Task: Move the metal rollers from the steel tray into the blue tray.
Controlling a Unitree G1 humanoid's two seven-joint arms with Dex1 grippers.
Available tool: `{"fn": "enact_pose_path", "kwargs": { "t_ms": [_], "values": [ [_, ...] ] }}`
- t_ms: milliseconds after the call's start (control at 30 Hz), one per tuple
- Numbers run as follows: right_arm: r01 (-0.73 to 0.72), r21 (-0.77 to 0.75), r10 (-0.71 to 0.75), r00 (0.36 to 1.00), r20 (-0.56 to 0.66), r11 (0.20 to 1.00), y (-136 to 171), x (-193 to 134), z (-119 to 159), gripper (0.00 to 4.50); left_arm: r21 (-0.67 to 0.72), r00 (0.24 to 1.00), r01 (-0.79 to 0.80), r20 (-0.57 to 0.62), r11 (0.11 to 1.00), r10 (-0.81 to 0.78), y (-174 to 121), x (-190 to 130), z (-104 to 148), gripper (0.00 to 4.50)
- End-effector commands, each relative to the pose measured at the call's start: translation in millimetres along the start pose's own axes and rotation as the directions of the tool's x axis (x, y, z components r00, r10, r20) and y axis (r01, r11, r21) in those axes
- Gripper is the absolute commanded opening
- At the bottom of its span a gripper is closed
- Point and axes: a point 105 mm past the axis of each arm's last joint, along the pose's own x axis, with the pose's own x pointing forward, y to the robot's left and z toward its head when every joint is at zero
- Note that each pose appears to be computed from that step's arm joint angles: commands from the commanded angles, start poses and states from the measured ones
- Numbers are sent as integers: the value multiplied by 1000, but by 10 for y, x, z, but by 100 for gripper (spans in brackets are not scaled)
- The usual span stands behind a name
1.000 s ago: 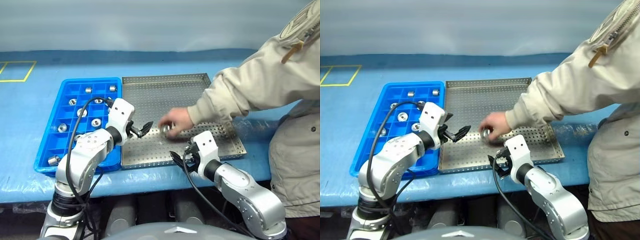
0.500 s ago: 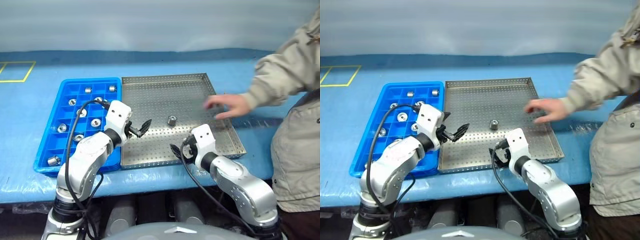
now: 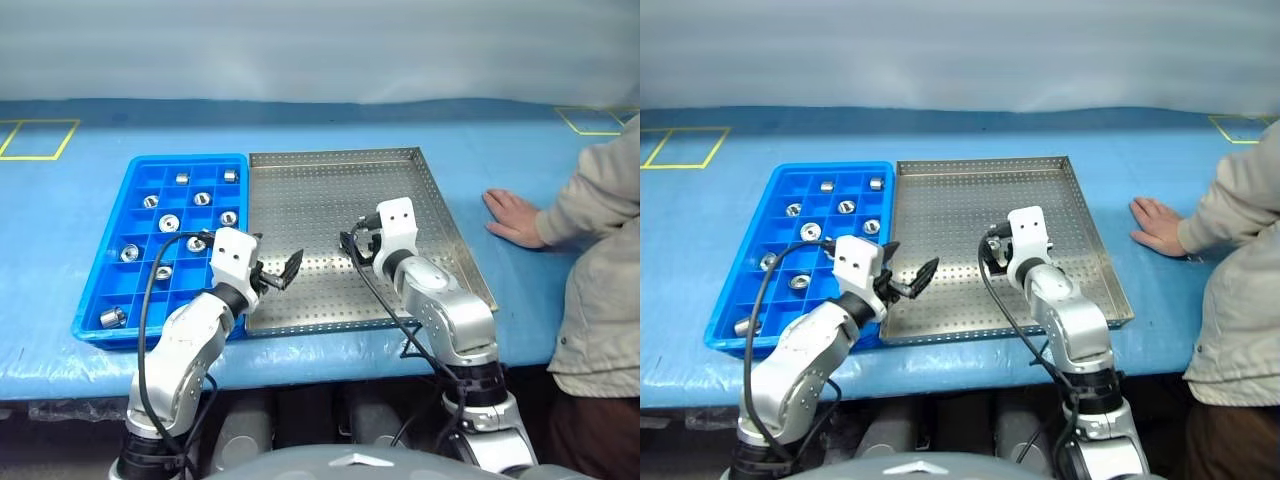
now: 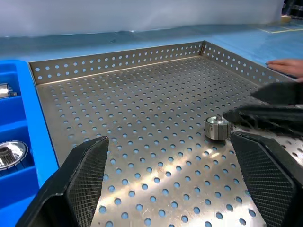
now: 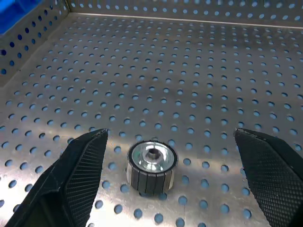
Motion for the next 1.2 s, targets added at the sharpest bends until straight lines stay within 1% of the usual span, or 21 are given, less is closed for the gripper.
{"fn": "enact_pose_path", "kwargs": {
  "t_ms": [33,100,233,400,500,633,667,733,867,933,1000,1100,1200],
  "values": [
    [8,1,-8,998,56,1000,13,130,128,450,66,995,98,-1,993,-98,-166,-59,37,446],
    [11,-12,-10,998,57,1000,19,185,118,450,61,993,115,-11,992,-114,-183,-73,17,446],
    [17,12,-18,999,45,1000,-13,263,50,450,63,992,126,-20,990,-125,-199,-90,-1,446],
    [23,34,-22,1000,-1,999,-44,280,-129,450,58,992,126,-21,990,-125,-211,-90,-12,446],
    [13,41,-12,1000,-13,999,-15,252,-181,386,56,992,126,-22,990,-125,-213,-88,-16,450],
    [-9,56,10,1000,-24,998,42,213,-224,262,56,992,125,-24,991,-124,-208,-87,-23,450],
    [-16,60,17,1000,-26,998,59,202,-232,224,55,992,125,-23,991,-124,-206,-85,-24,450],
    [-25,63,27,999,-28,998,83,182,-240,171,56,992,122,-23,991,-121,-202,-82,-24,450],
    [-51,34,51,999,2,998,141,147,-119,171,55,997,79,17,995,-80,-150,-85,38,450],
    [-98,-19,99,994,40,995,240,129,32,171,49,998,33,46,998,-35,-96,-97,80,450],
    [-175,-79,182,980,86,981,407,105,232,171,29,997,-24,80,999,22,-32,-121,122,450],
    [-278,-155,298,946,130,948,652,81,472,171,19,992,-67,107,998,64,4,-188,145,450],
    [-367,-227,404,904,143,902,903,80,626,171,48,982,-139,137,989,132,45,-300,172,450]
  ]
}}
